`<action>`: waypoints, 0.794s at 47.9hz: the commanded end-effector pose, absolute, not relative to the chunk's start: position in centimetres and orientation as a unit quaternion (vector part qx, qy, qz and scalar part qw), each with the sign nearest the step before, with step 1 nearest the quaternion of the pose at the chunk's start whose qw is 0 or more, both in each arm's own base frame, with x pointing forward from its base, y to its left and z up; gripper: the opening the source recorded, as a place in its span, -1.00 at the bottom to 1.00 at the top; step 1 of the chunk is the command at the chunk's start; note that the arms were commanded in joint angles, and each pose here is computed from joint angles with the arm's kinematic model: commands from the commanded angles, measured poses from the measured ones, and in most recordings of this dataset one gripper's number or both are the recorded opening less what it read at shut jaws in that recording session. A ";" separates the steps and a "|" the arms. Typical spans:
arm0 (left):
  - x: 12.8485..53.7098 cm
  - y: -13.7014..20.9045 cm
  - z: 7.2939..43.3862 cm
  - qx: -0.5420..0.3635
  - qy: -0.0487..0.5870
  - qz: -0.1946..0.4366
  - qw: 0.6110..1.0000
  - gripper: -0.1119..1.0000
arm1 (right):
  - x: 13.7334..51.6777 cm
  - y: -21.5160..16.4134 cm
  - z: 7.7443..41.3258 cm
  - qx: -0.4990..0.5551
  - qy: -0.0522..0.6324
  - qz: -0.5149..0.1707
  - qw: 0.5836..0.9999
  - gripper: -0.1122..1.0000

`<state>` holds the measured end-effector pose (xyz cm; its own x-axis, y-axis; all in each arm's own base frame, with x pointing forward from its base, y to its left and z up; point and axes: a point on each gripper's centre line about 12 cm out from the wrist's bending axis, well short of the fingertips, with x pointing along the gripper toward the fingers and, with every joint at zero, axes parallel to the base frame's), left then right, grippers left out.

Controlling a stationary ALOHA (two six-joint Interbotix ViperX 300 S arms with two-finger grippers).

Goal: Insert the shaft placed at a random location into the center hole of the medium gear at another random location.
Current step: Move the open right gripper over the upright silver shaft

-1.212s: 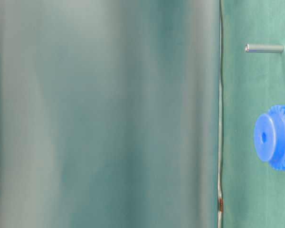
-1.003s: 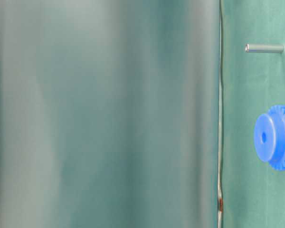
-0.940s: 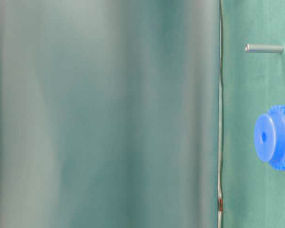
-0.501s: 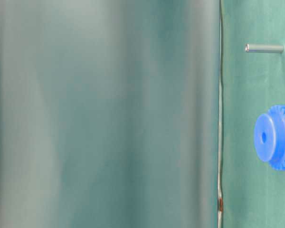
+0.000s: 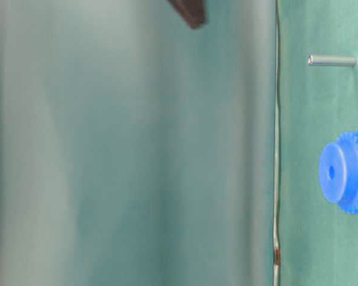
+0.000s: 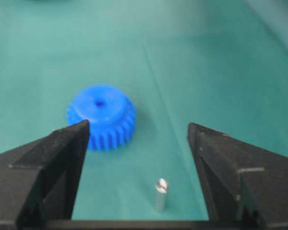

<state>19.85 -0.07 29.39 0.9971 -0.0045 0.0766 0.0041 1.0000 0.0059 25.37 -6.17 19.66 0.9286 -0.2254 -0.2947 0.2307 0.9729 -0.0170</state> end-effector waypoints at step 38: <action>20.2 -0.1 30.0 0.004 -0.040 -0.004 0.999 -0.80 | 30.0 -9.4 10.9 0.030 0.240 -0.149 0.959 0.65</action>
